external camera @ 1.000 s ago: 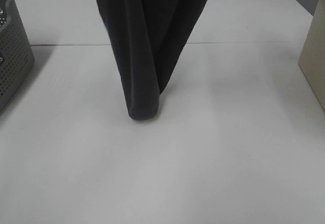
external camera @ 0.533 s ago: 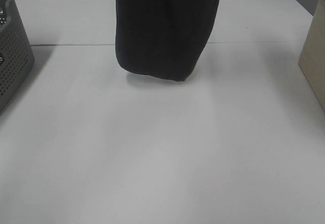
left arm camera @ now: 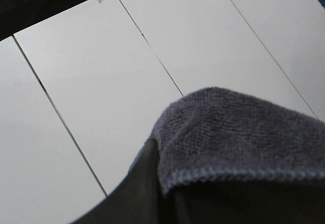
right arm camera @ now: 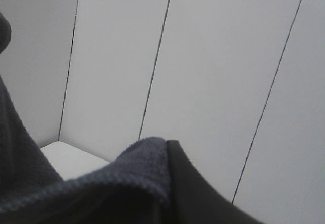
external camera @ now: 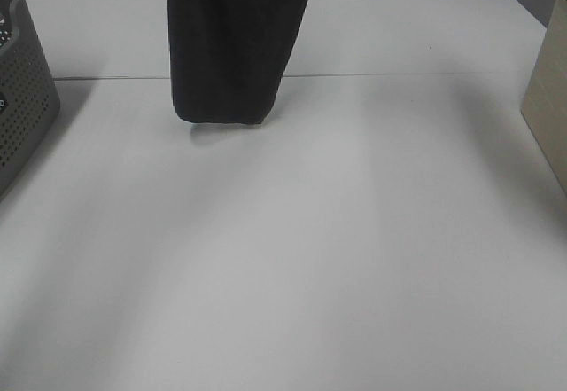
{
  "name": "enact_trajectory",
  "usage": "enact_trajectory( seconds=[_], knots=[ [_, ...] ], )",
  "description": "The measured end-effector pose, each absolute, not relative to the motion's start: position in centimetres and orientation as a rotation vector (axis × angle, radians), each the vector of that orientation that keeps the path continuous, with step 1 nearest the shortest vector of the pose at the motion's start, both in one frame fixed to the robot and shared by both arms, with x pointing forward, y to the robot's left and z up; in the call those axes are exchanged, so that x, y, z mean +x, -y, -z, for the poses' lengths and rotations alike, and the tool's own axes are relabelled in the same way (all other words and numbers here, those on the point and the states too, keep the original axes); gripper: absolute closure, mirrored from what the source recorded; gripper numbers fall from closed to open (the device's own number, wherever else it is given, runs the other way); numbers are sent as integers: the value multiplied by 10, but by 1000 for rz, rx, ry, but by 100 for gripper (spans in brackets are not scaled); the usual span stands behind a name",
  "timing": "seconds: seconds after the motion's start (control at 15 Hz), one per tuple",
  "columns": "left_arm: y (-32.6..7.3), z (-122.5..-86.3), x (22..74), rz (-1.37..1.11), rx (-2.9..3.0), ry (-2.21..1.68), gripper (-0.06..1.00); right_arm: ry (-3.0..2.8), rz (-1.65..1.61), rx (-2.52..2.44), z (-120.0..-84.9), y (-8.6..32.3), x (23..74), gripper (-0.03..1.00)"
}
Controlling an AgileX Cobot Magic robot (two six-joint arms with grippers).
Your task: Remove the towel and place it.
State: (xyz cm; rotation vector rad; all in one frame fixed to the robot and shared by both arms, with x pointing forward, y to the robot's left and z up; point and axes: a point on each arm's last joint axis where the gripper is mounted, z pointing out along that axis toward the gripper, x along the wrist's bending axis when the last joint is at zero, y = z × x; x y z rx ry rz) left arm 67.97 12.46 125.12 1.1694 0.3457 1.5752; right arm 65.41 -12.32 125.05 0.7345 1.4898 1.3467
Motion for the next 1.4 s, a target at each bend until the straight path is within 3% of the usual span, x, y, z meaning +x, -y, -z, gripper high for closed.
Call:
enact_trajectory(
  seconds=[0.4, 0.8, 1.4],
  knots=[
    [-133, -1231, 723, -1636, 1032, -342, 94, -1382, -1365, 710, -1247, 128, 686, 96],
    [-130, -1193, 758, -1599, 1047, -389, 94, -1425, -1317, 749, -1219, 131, 709, 96],
    [-145, -1189, 765, -1537, 1025, -493, 94, -1465, -1273, 791, -1213, 141, 713, 96]
  ],
)
